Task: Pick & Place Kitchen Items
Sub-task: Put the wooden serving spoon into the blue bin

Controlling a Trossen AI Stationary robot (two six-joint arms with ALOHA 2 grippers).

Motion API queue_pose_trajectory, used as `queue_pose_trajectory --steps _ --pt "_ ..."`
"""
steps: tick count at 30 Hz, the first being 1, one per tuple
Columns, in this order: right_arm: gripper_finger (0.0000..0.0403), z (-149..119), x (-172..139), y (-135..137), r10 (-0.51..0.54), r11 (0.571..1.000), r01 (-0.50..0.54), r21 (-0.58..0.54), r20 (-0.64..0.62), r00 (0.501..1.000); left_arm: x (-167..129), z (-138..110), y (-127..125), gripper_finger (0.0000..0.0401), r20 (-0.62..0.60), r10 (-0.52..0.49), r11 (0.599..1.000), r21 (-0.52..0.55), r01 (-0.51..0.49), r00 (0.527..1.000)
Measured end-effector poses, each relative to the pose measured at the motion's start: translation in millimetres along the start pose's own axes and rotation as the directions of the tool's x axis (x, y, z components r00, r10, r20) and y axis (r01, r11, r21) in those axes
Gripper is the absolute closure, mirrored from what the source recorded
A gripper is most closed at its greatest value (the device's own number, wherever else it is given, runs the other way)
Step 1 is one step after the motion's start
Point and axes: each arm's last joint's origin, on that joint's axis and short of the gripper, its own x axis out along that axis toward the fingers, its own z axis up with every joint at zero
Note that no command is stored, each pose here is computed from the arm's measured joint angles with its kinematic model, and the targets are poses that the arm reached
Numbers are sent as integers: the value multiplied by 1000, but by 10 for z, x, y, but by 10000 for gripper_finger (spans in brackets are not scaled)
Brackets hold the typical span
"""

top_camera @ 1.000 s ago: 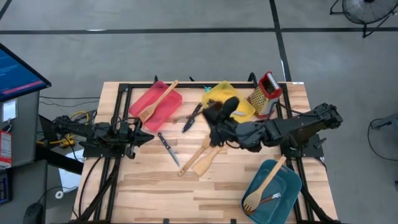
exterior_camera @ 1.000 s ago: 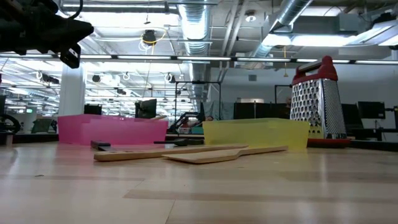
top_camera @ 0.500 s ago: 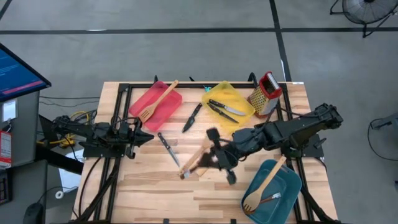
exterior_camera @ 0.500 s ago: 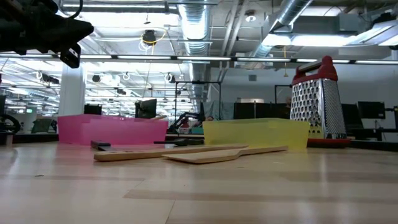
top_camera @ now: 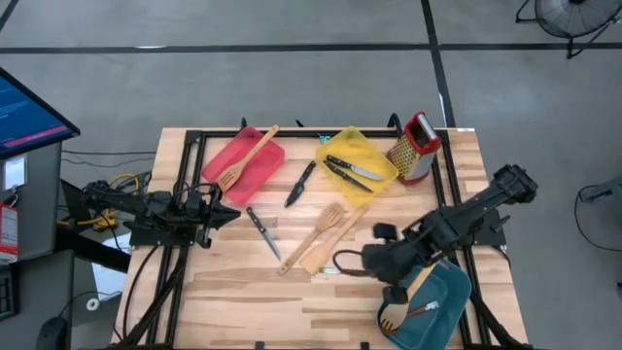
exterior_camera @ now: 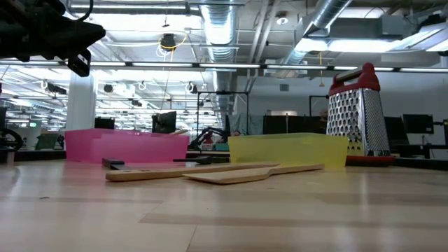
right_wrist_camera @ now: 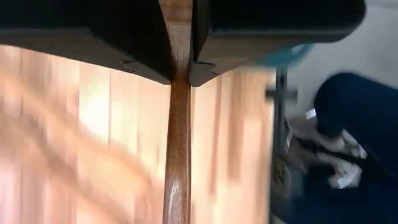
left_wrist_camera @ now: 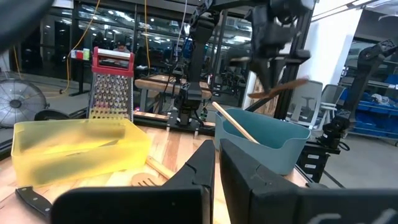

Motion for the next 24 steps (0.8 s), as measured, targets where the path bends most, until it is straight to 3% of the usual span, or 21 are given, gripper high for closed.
queue_pose_trajectory --steps 4,8,14,19,24 --pt "368 -179 -18 124 -13 997 20 68 -96 995 0 0 0 393 0 0 1000 0 0 1000" --pt "368 -305 -42 307 -25 997 31 69 -78 997 0 0 0 393 0 0 1000 0 0 1000" --pt "364 -537 47 517 -137 985 134 106 27 990 0 0 0 393 0 0 1000 0 0 1000" --pt "367 -769 163 600 -178 976 176 130 1 984 0 0 0 393 0 0 1000 0 0 1000" --pt "365 -973 306 614 -213 977 214 21 -43 976 0 0 0 393 0 0 1000 0 0 1000"
